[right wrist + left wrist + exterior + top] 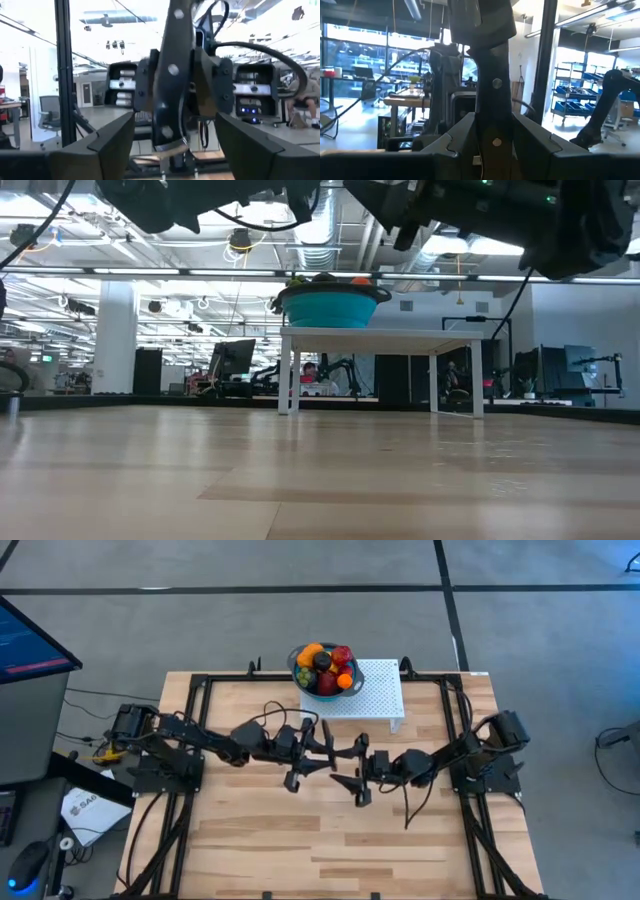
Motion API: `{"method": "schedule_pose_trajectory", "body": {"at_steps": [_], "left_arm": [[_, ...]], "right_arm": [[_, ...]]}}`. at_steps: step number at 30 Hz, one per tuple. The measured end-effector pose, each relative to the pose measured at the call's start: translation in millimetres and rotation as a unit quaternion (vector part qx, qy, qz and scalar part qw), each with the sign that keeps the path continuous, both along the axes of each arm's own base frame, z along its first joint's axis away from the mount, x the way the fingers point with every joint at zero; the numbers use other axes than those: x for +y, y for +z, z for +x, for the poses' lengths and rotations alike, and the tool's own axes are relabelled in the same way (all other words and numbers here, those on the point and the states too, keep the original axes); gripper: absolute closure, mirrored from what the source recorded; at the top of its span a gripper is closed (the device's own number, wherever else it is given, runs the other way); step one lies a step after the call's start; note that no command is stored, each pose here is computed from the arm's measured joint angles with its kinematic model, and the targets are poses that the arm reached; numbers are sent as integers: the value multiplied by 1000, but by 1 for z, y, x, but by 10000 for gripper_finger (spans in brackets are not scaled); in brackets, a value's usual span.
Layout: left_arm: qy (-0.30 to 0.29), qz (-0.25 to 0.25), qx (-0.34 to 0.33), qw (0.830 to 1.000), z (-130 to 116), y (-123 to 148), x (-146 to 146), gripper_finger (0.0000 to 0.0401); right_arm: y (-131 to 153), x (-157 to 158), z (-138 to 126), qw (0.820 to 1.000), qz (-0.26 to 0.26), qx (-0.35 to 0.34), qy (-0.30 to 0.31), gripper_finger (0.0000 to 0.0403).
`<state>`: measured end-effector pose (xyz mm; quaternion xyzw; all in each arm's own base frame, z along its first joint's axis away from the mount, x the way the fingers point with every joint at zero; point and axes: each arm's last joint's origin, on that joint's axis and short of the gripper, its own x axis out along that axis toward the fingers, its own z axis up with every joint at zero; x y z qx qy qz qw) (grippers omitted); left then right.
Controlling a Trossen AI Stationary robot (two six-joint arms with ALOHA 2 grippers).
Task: Pick & Place Fruit
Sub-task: Put the black knife on the shelf
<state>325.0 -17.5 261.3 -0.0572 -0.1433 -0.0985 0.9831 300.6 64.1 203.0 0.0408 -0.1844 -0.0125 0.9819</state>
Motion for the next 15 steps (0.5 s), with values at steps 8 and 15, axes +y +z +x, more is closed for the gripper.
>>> {"method": "schedule_pose_trajectory", "body": {"at_steps": [8,15], "left_arm": [[8,14,-18,1000,-1,3,2,289],[10,9,-23,1000,-1,4,2,287]], "right_arm": [[11,-7,8,999,-20,-19,-24,213],[11,-6,8,999,-30,-20,-25,317]]}}
